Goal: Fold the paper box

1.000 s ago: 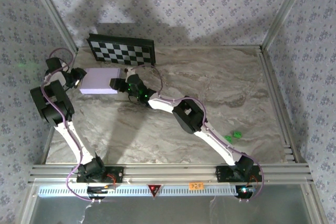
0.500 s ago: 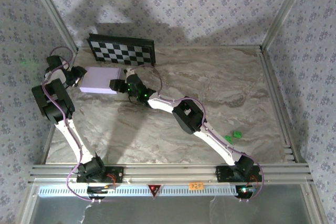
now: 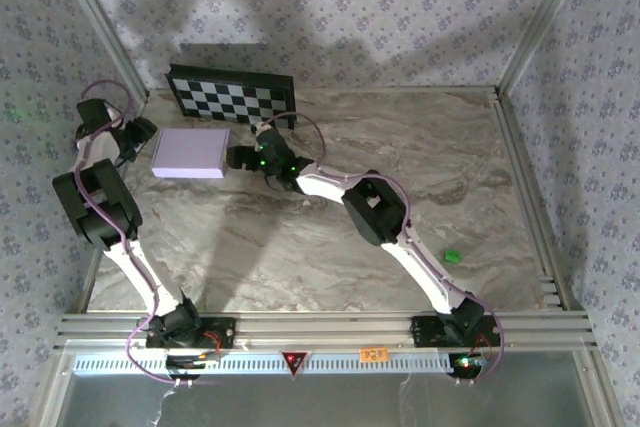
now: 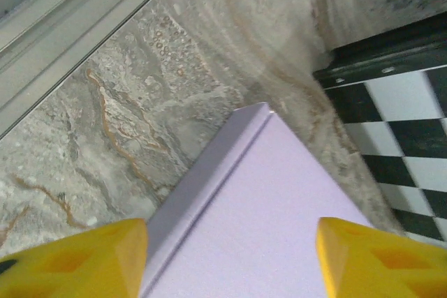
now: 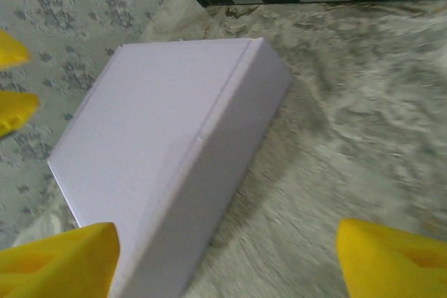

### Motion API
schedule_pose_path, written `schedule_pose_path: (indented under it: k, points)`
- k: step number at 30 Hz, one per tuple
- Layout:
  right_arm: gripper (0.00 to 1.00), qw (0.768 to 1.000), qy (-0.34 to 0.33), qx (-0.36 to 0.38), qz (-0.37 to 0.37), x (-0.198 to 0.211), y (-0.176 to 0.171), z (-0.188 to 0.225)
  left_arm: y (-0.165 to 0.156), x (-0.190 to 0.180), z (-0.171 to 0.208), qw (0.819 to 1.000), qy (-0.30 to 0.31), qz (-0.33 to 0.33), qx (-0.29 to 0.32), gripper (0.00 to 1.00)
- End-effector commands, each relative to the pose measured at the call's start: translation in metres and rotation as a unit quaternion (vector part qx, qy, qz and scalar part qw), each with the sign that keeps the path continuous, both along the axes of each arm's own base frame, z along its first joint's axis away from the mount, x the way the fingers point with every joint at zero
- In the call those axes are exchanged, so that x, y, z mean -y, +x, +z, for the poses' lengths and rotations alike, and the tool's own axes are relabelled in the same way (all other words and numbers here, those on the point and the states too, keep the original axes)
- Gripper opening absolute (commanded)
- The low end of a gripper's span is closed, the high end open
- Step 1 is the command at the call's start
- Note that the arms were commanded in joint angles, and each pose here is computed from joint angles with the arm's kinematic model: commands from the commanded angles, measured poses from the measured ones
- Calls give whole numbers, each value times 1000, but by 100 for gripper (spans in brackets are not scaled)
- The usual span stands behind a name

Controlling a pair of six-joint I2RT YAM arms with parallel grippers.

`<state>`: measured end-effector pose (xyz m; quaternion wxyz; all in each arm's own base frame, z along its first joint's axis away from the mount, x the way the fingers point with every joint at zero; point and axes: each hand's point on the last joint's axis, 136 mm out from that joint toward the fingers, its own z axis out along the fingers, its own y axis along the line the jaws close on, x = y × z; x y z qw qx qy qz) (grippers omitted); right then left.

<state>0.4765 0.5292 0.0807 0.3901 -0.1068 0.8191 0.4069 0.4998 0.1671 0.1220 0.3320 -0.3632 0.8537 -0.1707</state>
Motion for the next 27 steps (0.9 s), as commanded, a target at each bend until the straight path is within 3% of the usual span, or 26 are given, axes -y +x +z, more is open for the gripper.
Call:
schedule_pose_path:
  k: [1, 2, 4, 15, 19, 23, 27]
  points:
    - [94, 999, -14, 46, 10, 28, -2, 51, -3, 13, 38, 999, 34, -17, 37, 77]
    - [99, 998, -21, 51, 7, 40, -3, 54, -6, 19, 42, 998, 41, -24, 40, 83]
    - [99, 998, -31, 57, -3, 63, -5, 59, -12, 32, 48, 997, 55, -36, 46, 99]
    - [99, 981, -179, 51, -44, 216, -30, 60, -56, 108, 50, 983, 127, -120, 54, 99]
    - [99, 957, -277, 45, -78, 288, -45, 55, -83, 122, 34, 977, 152, -139, 57, 100]
    - [99, 916, -361, 50, -165, 369, -56, 60, -109, 127, 15, 969, 188, -150, 62, 99]
    - [99, 887, -392, 46, -241, 440, -63, 57, -122, 131, -3, 959, 227, -160, 62, 100]
